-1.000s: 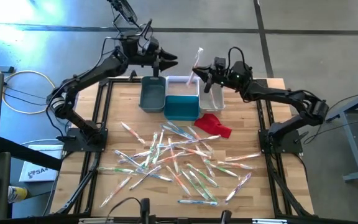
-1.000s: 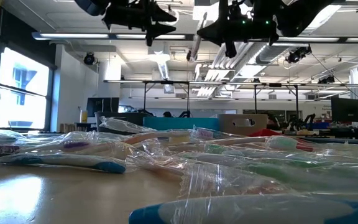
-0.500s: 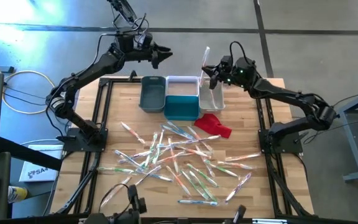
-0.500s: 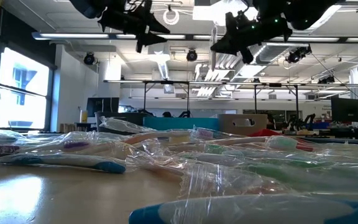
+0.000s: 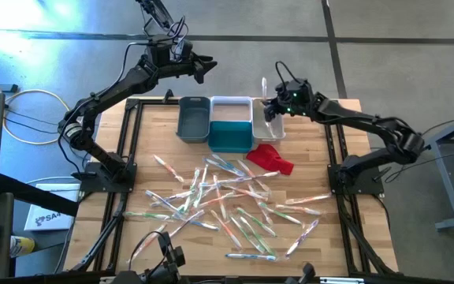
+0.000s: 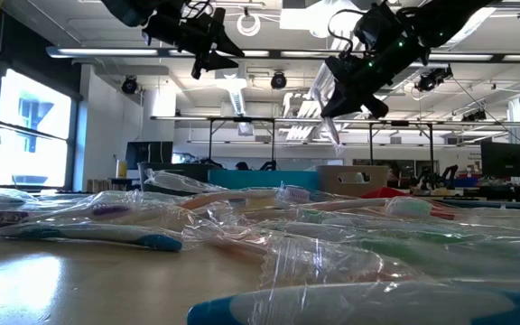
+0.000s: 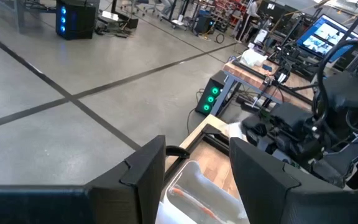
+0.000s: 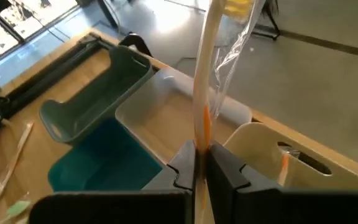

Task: Pick & Place Toothbrushes
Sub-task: Put the orange toothbrush into the white bin, then put the green toothbrush into the transparent bin

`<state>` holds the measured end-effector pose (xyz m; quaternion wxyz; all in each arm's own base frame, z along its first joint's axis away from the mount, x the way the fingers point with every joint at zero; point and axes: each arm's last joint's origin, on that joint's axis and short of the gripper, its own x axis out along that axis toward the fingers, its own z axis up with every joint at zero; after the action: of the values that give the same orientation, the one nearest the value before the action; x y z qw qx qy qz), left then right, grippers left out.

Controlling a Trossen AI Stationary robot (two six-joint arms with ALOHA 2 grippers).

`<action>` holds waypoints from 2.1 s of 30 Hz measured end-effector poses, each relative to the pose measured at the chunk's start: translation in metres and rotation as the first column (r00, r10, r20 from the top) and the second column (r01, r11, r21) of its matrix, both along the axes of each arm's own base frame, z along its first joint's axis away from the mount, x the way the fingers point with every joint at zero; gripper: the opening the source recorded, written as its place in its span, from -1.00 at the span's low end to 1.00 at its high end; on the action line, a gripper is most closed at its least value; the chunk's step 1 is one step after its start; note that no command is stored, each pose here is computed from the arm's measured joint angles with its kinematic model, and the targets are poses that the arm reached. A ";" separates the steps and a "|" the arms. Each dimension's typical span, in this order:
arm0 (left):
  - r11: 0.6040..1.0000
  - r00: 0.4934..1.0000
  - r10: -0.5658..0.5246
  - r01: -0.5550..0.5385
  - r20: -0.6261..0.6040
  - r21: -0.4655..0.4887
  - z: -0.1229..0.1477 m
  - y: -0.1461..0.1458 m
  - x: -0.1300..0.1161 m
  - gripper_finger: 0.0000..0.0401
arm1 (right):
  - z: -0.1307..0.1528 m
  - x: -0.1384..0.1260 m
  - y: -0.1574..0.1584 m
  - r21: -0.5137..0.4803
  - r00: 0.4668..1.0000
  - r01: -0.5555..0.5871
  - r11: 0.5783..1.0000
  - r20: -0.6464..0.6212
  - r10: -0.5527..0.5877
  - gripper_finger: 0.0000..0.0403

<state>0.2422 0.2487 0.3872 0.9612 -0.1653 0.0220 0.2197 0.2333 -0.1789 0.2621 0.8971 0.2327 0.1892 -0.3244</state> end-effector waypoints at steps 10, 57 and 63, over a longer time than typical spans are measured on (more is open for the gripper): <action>0.999 0.999 -0.002 0.001 -0.033 -0.037 -0.005 -0.001 0.000 -0.13 | -0.032 0.012 -0.008 0.038 0.990 0.050 0.998 -0.130 -0.044 -0.95; 0.998 0.999 -0.003 0.001 -0.049 -0.055 -0.007 -0.001 -0.001 -0.13 | -0.026 0.006 -0.002 0.065 0.990 0.020 0.998 -0.138 -0.011 -0.56; 0.998 0.999 -0.003 0.001 -0.049 -0.055 -0.007 -0.001 -0.001 -0.13 | 0.011 -0.008 0.012 -0.040 0.992 -0.125 0.991 -0.036 0.123 -0.55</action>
<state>0.2416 0.2479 0.3802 0.9557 -0.1862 0.0520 0.2221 0.2256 -0.1665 0.2727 0.9170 0.1959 0.2113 -0.2759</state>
